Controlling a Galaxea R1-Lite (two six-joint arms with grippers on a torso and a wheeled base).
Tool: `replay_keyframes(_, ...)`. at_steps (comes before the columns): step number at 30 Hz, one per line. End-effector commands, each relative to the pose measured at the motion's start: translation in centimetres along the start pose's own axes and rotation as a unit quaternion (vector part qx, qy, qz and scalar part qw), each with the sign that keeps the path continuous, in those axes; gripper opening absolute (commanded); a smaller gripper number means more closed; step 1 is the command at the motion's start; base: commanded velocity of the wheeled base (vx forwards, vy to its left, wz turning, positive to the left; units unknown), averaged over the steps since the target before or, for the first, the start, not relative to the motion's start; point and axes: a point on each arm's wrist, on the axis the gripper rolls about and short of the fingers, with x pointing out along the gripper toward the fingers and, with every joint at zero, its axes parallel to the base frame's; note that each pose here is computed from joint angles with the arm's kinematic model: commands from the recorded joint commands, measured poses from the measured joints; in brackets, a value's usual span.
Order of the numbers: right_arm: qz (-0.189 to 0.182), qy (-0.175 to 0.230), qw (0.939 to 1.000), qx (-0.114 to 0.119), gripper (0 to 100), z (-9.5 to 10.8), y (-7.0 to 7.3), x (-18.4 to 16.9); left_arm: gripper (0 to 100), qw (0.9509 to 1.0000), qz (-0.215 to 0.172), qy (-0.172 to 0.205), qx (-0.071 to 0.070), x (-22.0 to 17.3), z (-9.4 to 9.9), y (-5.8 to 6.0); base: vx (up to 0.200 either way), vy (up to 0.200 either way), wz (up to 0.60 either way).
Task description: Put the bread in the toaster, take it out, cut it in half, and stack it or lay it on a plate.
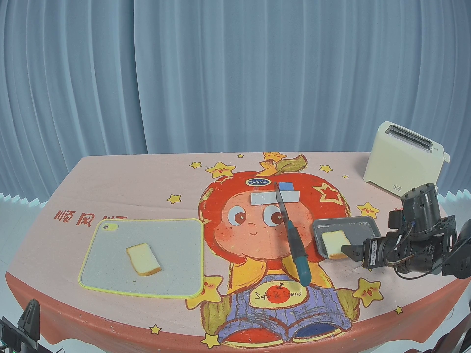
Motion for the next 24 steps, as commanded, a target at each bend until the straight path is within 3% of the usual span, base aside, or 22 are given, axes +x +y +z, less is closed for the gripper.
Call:
replay_keyframes(1, 0.007, 0.003, 0.9999, -0.014, 100, -0.62, 0.57, -0.3, 0, 1.0, 0.0, 0.002, 0.0, 0.03, -0.52, 0.0, 0.0, 0.0, 0.0)
replay_keyframes(10, -0.011, 0.002, 0.9996, -0.027, 100, -1.12, 0.91, -0.25, 0, 1.0, 0.0, 0.003, 0.0, 0.04, -0.51, 0.0, 0.0, 0.0, 0.0)
replay_keyframes(19, -0.01, -0.002, 0.9997, -0.024, 100, -0.93, 0.97, -0.22, 0, 1.0, 0.0, 0.003, 0.0, 0.04, -0.51, 0.0, 0.0, 0.0, 0.0)
replay_keyframes(24, -0.003, -0.023, 0.9996, -0.017, 100, -0.61, 1.08, -0.17, 0, 1.0, 0.0, 0.003, 0.0, 0.04, -0.51, 0.0, 0.0, 0.0, 0.0)
